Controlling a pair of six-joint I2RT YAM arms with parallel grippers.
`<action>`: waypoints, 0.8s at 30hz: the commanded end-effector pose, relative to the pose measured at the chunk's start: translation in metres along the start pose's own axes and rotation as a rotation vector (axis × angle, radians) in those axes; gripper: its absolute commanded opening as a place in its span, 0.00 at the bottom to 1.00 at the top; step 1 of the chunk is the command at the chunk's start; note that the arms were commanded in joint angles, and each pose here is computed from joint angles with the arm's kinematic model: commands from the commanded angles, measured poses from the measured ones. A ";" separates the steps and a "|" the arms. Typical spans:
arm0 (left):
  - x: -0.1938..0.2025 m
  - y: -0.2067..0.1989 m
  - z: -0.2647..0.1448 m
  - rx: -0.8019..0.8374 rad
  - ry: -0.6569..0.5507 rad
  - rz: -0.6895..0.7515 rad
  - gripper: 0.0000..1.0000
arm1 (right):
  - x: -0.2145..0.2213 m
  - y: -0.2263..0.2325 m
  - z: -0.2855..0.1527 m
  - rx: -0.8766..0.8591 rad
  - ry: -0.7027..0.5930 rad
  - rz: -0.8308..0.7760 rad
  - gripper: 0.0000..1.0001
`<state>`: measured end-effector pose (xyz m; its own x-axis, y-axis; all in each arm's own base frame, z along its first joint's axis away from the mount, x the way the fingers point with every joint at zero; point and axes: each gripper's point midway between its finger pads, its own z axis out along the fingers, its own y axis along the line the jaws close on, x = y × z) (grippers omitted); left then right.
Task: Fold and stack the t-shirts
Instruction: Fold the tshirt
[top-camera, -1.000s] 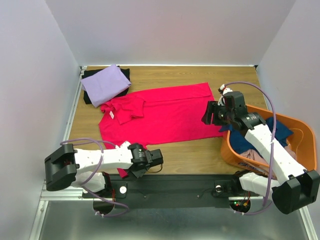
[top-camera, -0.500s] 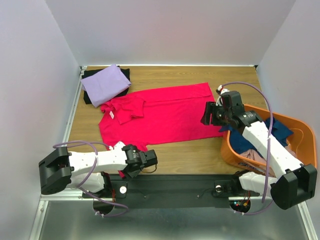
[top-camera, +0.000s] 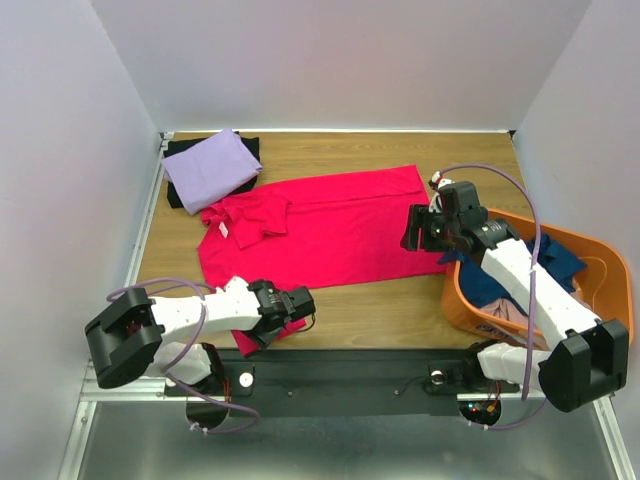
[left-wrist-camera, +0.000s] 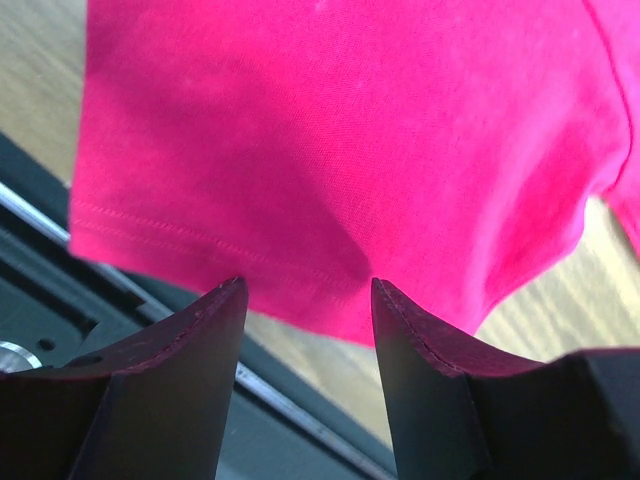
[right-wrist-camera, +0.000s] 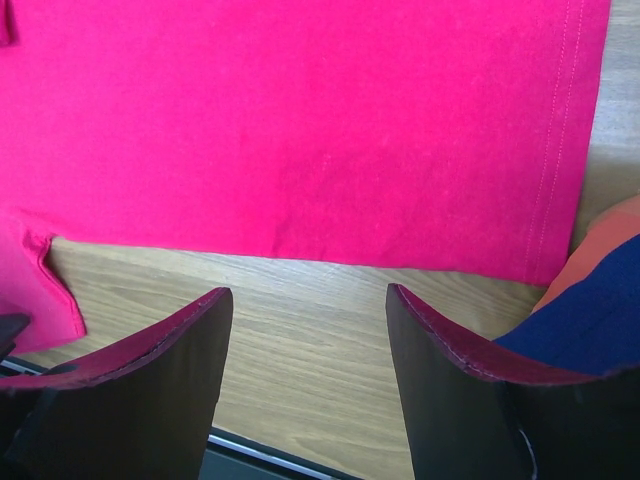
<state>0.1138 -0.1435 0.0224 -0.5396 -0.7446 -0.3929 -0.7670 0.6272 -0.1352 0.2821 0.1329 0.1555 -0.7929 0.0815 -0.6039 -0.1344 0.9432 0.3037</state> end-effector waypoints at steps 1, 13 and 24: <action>-0.017 -0.023 0.007 0.002 -0.067 -0.494 0.61 | -0.018 0.005 -0.008 -0.014 -0.054 -0.016 0.68; -0.004 -0.015 0.014 -0.029 -0.019 -0.427 0.15 | -0.014 0.002 -0.007 -0.006 -0.049 -0.015 0.68; -0.053 -0.051 -0.035 0.184 -0.143 -0.269 0.06 | 0.002 -0.011 -0.006 0.051 0.004 -0.017 0.68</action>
<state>0.1395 -0.1538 0.0399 -0.4797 -0.7685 -0.4235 -0.7670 0.6016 -0.2230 0.2794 0.1287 0.1533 -0.7982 0.0738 -0.5978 -0.1260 0.9501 0.2855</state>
